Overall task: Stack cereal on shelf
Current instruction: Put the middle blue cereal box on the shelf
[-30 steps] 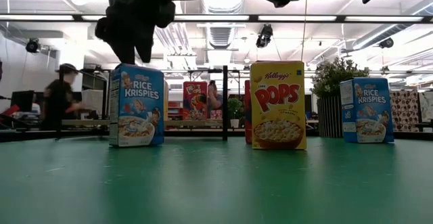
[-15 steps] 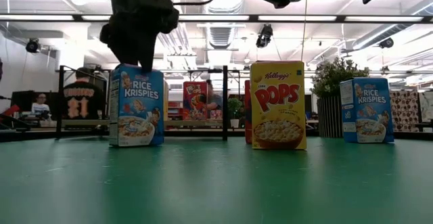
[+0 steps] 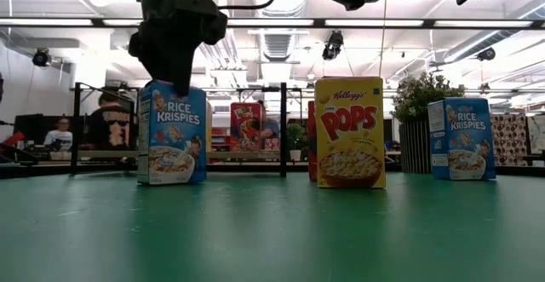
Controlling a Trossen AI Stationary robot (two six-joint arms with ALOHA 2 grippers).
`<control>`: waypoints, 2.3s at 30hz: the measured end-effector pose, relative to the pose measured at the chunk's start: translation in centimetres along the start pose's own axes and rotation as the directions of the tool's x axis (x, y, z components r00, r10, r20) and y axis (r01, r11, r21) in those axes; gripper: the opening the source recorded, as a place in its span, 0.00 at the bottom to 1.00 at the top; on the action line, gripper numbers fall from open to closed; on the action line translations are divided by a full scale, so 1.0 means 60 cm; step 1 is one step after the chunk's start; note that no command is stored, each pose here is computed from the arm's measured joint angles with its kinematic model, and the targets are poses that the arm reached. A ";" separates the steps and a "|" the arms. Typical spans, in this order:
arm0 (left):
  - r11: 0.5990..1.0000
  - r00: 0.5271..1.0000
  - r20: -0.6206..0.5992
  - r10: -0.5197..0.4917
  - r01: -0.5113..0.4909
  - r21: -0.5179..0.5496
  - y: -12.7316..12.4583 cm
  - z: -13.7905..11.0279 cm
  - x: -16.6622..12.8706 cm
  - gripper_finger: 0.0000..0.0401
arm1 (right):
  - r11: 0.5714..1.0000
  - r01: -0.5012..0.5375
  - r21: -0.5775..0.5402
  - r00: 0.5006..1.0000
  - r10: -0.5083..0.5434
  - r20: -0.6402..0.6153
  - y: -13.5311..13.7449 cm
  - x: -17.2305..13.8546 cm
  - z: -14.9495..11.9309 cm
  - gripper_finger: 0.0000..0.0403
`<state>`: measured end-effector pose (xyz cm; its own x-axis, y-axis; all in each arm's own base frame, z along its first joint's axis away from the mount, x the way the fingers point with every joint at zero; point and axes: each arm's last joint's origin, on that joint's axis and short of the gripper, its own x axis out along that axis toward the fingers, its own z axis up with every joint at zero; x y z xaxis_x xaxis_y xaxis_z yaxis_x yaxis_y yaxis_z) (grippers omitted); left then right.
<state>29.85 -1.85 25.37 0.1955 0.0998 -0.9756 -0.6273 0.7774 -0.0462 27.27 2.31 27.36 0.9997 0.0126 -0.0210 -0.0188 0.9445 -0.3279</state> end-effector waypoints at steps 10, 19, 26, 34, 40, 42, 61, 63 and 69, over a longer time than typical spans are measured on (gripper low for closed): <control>1.000 1.000 -0.001 0.000 0.000 0.004 0.000 0.000 0.000 0.42 | 1.000 0.000 0.000 1.000 0.000 0.000 0.000 0.000 0.000 0.65; 0.999 1.000 -0.009 0.005 -0.005 0.041 0.000 0.001 -0.010 0.39 | 1.000 0.000 -0.001 1.000 0.000 0.000 0.000 0.000 0.000 0.65; 0.956 0.987 -0.045 0.154 -0.138 0.260 0.017 0.002 -0.090 0.39 | 1.000 0.000 -0.001 1.000 0.000 0.000 0.000 0.000 0.000 0.65; 0.892 0.964 0.054 0.262 -0.263 0.368 0.053 0.016 -0.156 0.39 | 1.000 0.000 0.000 1.000 0.000 0.000 0.000 0.000 0.000 0.65; 0.848 0.961 0.063 0.269 -0.267 0.457 0.101 0.016 -0.173 0.39 | 1.000 -0.001 0.004 1.000 0.001 -0.001 0.000 0.000 0.000 0.65; 0.810 0.956 0.077 0.281 -0.280 0.516 0.118 0.013 -0.181 0.39 | 1.000 -0.001 0.004 1.000 0.001 -0.002 0.000 0.000 0.000 0.65; 0.699 0.927 -0.029 0.373 -0.260 0.666 0.273 -0.001 -0.172 0.33 | 1.000 -0.003 0.007 1.000 0.003 -0.007 0.000 0.000 -0.001 0.65; 0.700 0.924 -0.044 0.379 -0.255 0.667 0.284 0.001 -0.160 0.31 | 1.000 -0.003 0.007 1.000 0.003 -0.007 0.000 0.000 -0.001 0.65; 0.674 0.914 -0.060 0.401 -0.249 0.695 0.316 0.016 -0.126 0.30 | 1.000 -0.003 0.007 1.000 0.003 -0.007 0.000 0.000 -0.001 0.65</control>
<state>17.16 12.74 32.09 -0.1181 0.3650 -0.9235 0.0521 0.9310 0.3613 27.27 2.31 27.30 0.9995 0.0131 -0.0282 -0.0215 0.9467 -0.3215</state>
